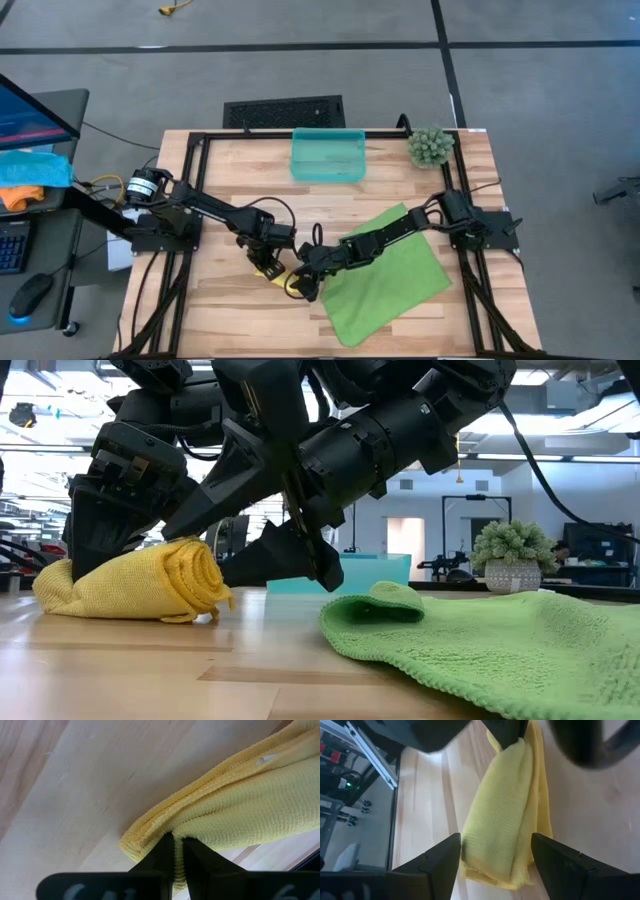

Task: Roll microfiber towels into tight, uniform cylinder then place into a basket
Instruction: Put the yellow microfiber towel into the blue bin

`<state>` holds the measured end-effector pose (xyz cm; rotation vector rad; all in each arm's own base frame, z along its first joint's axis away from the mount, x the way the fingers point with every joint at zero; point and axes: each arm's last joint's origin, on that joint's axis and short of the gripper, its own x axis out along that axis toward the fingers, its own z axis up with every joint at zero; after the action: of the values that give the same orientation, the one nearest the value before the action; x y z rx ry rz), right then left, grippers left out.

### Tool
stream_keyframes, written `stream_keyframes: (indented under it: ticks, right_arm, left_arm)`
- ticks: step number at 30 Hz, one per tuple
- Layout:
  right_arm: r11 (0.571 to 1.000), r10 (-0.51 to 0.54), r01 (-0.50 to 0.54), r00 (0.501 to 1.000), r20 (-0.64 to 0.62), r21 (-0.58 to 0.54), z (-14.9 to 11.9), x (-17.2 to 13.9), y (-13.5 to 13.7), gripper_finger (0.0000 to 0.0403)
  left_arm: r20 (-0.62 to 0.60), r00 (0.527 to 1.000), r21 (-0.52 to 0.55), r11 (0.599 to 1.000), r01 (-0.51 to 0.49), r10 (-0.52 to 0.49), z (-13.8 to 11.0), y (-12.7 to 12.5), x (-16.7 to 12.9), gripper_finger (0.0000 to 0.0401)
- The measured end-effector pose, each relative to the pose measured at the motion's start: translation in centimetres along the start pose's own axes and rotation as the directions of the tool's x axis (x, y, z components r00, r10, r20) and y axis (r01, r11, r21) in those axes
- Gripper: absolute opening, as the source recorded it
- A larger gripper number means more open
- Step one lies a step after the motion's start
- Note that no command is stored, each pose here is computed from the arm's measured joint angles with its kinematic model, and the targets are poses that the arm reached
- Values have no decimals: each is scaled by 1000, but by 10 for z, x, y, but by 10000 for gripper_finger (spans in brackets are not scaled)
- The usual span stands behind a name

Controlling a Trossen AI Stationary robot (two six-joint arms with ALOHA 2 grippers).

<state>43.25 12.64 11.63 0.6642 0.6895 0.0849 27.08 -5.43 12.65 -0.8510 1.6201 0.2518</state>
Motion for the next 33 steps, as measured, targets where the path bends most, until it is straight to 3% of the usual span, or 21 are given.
stream_keyframes:
  ticks: [7,17,21,28,33]
  right_arm:
    - [999,-30,30,999,-31,27,-8,7,-8,265]
    - [999,14,-11,997,-75,41,-11,17,-10,251]
    - [999,12,-9,996,-86,32,-11,18,-10,206]
    - [1000,-24,26,992,-123,16,-14,18,-14,89]
    - [1000,-27,28,992,-125,4,-14,18,-16,30]
  left_arm:
    - [-3,1000,0,1000,2,-2,0,0,0,16]
    - [-3,1000,3,1000,1,-1,0,0,0,16]
    - [-3,1000,7,1000,1,-1,0,0,0,16]
    - [-2,1000,31,1000,1,-1,0,0,0,16]
    - [-2,1000,110,994,2,-1,0,0,0,22]
